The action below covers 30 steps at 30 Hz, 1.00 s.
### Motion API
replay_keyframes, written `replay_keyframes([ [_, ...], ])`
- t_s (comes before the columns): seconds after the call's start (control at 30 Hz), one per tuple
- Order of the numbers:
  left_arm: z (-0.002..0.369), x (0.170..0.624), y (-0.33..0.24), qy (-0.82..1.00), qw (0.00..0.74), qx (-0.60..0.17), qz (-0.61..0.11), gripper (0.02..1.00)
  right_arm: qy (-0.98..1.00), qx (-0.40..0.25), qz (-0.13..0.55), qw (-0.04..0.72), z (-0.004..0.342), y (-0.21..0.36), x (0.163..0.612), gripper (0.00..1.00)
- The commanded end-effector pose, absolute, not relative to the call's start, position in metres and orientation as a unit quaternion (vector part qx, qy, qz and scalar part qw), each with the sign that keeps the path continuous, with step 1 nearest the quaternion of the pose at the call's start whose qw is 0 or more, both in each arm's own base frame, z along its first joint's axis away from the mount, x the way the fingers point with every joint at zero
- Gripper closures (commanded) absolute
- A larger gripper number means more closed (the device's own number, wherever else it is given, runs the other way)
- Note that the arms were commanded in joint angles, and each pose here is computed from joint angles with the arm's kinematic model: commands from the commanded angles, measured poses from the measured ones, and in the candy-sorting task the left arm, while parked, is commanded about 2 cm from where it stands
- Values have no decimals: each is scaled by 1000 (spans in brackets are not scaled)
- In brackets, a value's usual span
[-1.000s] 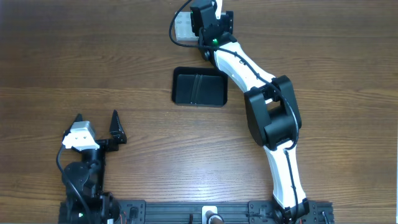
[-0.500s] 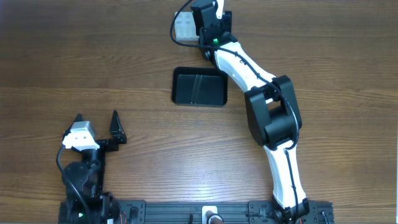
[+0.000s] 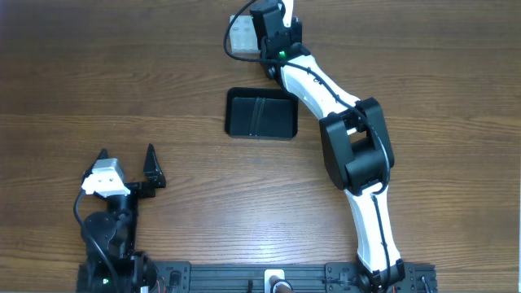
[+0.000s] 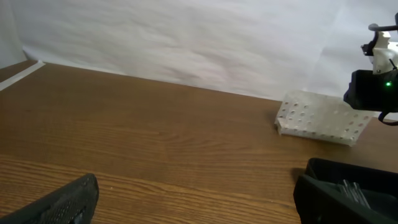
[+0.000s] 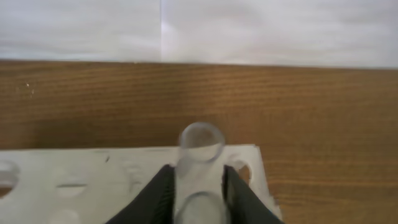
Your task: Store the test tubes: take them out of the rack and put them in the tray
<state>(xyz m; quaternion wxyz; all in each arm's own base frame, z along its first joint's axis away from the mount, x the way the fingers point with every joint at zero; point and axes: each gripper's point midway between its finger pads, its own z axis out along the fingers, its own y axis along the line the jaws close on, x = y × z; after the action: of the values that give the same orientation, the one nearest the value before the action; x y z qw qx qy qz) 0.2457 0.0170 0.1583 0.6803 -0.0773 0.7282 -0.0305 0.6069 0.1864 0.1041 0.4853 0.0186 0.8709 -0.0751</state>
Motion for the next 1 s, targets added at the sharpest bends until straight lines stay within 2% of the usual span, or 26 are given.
replay_keyframes([
  [0.03,157,245,19,729,680,-73,-22,20,869,23,-82,487,101,185,611,871],
  [0.13,157,245,19,729,680,-73,-22,23,869,23,-82,487,101,185,611,906],
  [0.53,157,245,19,729,680,-73,-22,20,864,17,-78,497,107,193,612,921],
  [1.0,157,245,19,729,680,-73,-22,23,862,-24,-76,501,145,226,608,991],
])
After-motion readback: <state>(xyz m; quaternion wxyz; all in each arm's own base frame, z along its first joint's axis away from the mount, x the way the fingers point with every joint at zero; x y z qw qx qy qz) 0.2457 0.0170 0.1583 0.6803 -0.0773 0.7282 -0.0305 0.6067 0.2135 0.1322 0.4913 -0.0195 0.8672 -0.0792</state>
